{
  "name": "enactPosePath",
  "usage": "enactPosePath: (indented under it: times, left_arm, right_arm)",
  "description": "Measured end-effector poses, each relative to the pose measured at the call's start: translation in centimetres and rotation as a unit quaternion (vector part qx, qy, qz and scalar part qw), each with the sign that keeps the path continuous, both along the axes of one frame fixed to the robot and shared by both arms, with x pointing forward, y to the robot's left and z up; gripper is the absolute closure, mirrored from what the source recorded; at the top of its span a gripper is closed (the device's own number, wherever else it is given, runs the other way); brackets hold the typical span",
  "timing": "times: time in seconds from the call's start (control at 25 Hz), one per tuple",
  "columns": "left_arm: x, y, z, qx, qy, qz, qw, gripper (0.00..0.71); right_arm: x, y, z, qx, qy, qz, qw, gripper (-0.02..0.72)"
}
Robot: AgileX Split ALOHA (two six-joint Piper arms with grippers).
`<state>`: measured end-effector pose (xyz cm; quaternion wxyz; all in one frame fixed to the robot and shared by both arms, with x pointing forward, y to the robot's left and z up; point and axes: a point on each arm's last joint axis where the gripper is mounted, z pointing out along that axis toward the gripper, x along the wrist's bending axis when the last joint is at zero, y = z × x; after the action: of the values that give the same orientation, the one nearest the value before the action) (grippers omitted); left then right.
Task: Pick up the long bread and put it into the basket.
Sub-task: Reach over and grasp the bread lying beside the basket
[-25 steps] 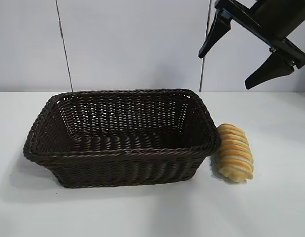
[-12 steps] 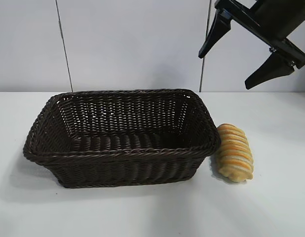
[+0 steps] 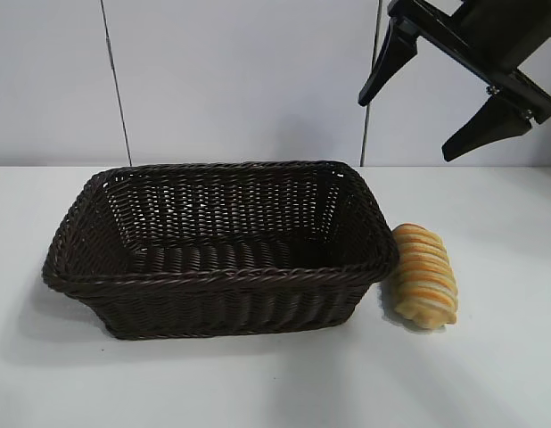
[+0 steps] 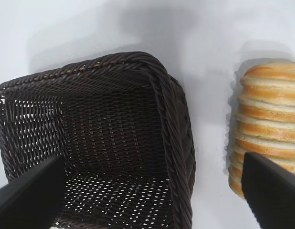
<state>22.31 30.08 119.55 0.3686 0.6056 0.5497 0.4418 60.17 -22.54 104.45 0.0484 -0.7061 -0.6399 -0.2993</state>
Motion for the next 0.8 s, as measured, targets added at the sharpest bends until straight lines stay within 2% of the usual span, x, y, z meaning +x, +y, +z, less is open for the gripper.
enactPosePath:
  times: [0.2, 0.4, 0.56, 0.8]
  left_arm:
    - [-1.3, -0.1, -4.9, 0.000, 0.013, -0.001, 1.000, 0.017]
    - [-0.2, 0.0, -9.2, -0.009, 0.084, 0.002, 0.996, 0.017]
    - [0.9, 0.0, -11.9, -0.033, 0.133, 0.014, 0.990, 0.017]
    - [1.9, 0.0, -14.5, -0.045, 0.175, 0.018, 0.983, 0.017]
  right_arm:
    - [0.0, 0.0, 0.0, -0.001, -0.001, 0.003, 1.000, 0.008]
    - [0.0, 0.0, 0.0, -0.003, -0.003, 0.008, 1.000, 0.008]
    - [0.0, 0.0, 0.0, -0.004, -0.004, 0.009, 1.000, 0.008]
    - [0.0, 0.0, 0.0, -0.004, -0.006, 0.009, 1.000, 0.008]
